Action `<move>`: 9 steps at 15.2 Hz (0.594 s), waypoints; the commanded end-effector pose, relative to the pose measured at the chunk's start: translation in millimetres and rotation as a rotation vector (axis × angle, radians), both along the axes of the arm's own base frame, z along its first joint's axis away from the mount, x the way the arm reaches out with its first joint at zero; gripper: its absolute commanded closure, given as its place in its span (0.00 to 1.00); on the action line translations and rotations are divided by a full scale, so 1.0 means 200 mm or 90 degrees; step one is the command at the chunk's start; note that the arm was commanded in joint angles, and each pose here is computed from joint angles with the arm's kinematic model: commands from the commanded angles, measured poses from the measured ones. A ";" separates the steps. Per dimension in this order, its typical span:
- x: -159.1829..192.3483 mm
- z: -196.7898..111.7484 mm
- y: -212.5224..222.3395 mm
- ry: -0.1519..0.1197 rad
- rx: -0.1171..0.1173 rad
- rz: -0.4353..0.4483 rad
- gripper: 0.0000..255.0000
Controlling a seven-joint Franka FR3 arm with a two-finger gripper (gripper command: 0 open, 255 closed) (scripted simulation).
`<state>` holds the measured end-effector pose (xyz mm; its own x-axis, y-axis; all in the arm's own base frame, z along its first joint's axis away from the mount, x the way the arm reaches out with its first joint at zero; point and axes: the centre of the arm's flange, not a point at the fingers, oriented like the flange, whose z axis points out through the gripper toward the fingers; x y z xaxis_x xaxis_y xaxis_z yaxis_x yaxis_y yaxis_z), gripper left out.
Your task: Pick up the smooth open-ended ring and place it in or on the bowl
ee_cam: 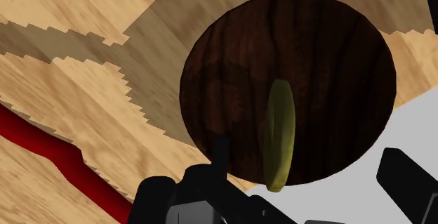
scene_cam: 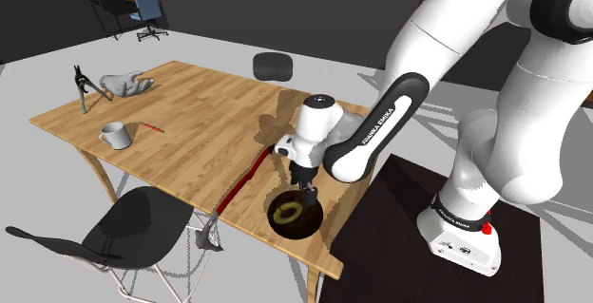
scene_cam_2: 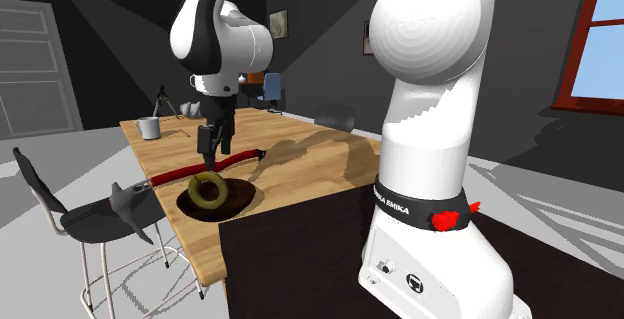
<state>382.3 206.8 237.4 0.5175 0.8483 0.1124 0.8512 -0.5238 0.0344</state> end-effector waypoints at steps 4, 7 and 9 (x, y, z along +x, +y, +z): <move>-0.02 0.17 -0.01 0.000 0.000 0.000 0.00; -0.02 0.17 -0.01 0.000 0.000 0.000 0.00; -0.02 0.17 -0.01 0.000 0.000 0.000 0.00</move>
